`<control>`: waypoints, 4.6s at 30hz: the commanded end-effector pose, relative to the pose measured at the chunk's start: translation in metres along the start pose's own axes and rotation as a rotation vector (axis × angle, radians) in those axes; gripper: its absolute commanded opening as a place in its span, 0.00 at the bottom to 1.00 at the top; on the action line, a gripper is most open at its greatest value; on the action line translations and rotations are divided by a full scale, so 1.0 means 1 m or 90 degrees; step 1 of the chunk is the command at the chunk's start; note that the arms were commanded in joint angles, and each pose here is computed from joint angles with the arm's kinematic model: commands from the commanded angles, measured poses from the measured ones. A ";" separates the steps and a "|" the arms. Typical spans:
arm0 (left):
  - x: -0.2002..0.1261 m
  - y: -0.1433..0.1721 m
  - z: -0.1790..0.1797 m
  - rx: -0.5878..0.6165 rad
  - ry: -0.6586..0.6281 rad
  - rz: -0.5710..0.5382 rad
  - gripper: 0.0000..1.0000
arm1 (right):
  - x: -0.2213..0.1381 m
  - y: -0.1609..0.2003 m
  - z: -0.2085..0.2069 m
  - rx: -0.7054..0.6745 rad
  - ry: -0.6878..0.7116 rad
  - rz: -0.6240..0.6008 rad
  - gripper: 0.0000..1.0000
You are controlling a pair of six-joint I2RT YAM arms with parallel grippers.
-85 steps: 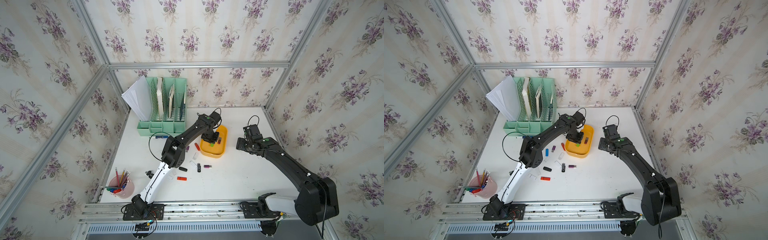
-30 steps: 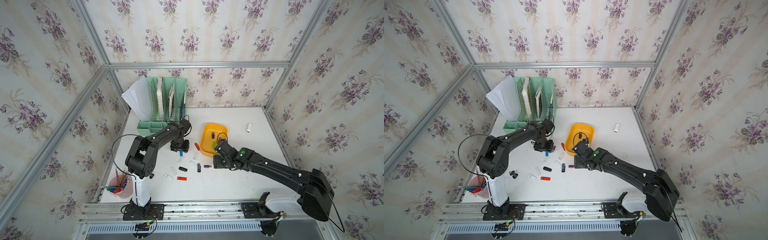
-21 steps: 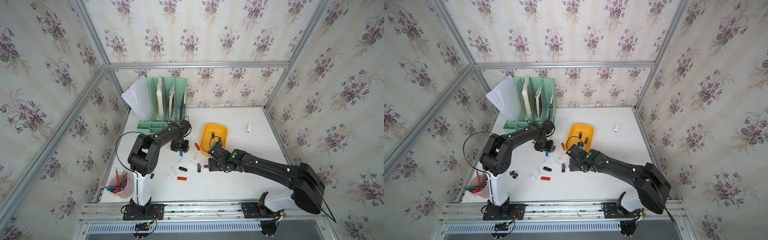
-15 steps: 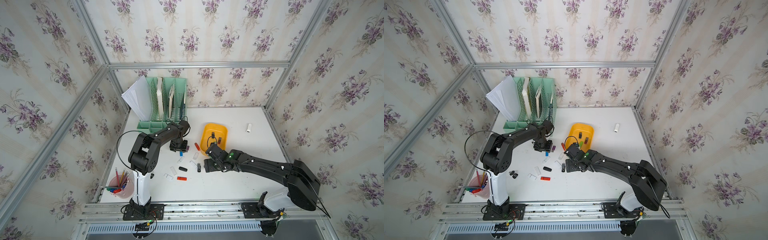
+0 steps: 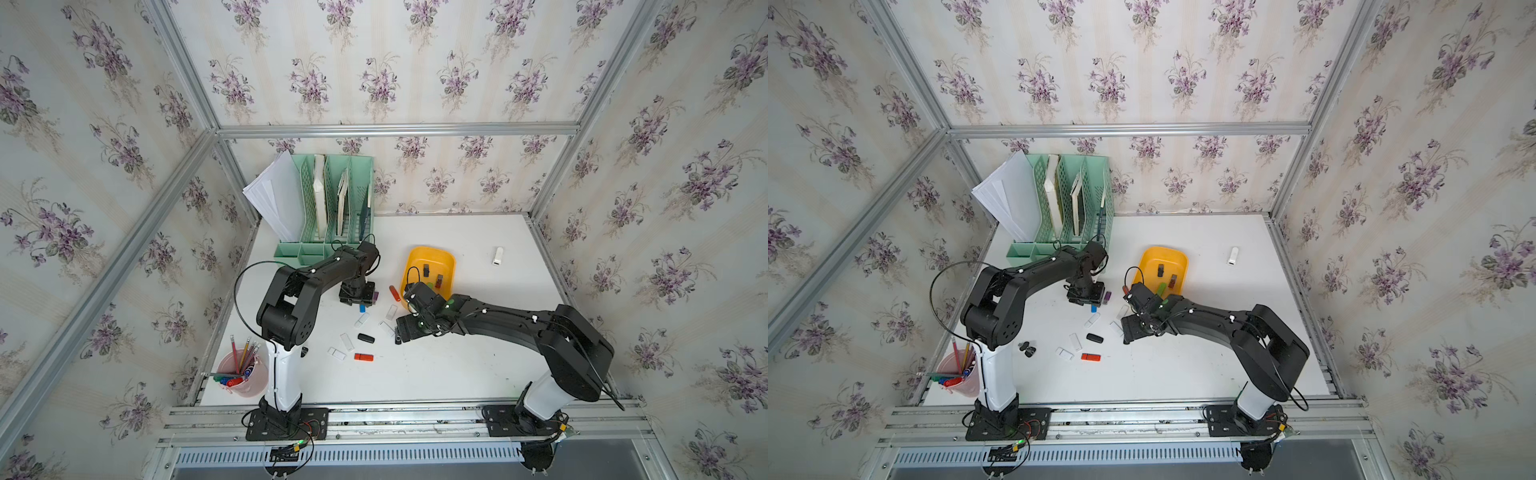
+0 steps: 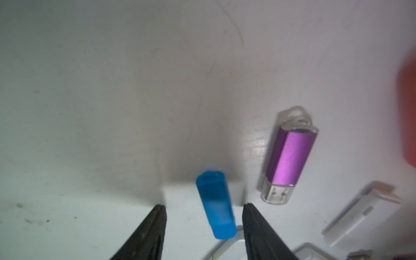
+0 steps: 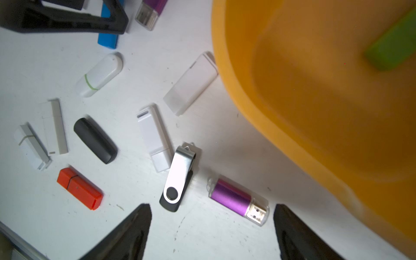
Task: Put the usb flash drive into the storage box
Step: Pick up the USB flash from the center of the board, then place the USB flash in the storage box.
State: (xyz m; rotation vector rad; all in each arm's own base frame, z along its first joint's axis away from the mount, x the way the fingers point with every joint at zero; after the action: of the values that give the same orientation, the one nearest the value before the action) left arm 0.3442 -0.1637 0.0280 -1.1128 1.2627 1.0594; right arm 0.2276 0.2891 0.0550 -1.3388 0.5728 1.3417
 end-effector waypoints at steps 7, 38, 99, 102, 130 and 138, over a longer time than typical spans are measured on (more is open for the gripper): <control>-0.001 0.000 0.001 0.000 0.003 -0.002 0.59 | 0.011 0.004 0.005 -0.013 -0.037 0.027 0.90; 0.006 0.001 0.001 -0.003 0.005 0.012 0.54 | 0.005 0.014 -0.025 -0.003 0.071 0.037 0.64; 0.012 0.008 0.004 0.003 -0.007 0.035 0.23 | -0.040 -0.018 -0.007 -0.017 0.094 -0.023 0.14; 0.011 0.008 0.004 0.004 -0.008 0.036 0.23 | -0.060 -0.038 -0.011 -0.018 0.105 -0.052 0.14; 0.011 0.007 0.003 0.002 -0.003 0.043 0.23 | 0.004 -0.159 -0.143 0.073 0.214 -0.081 0.11; 0.007 0.005 0.002 0.006 -0.003 0.040 0.23 | 0.020 -0.167 -0.157 0.079 0.233 -0.078 0.11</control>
State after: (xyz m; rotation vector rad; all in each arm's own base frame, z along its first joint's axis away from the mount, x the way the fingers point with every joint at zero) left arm 0.3453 -0.1617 0.0228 -1.0930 1.2763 1.0868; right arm 0.4356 0.2050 0.0572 -1.4852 0.7905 0.9672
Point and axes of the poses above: each gripper's point midway between its finger pads, its own x axis out along the fingers, its own z axis along the line the jaws close on, y = z × x, the point moved 1 cm from there along -x, back along the fingers, and after that the axes turned 2 degrees about x, right-handed, at the moved point
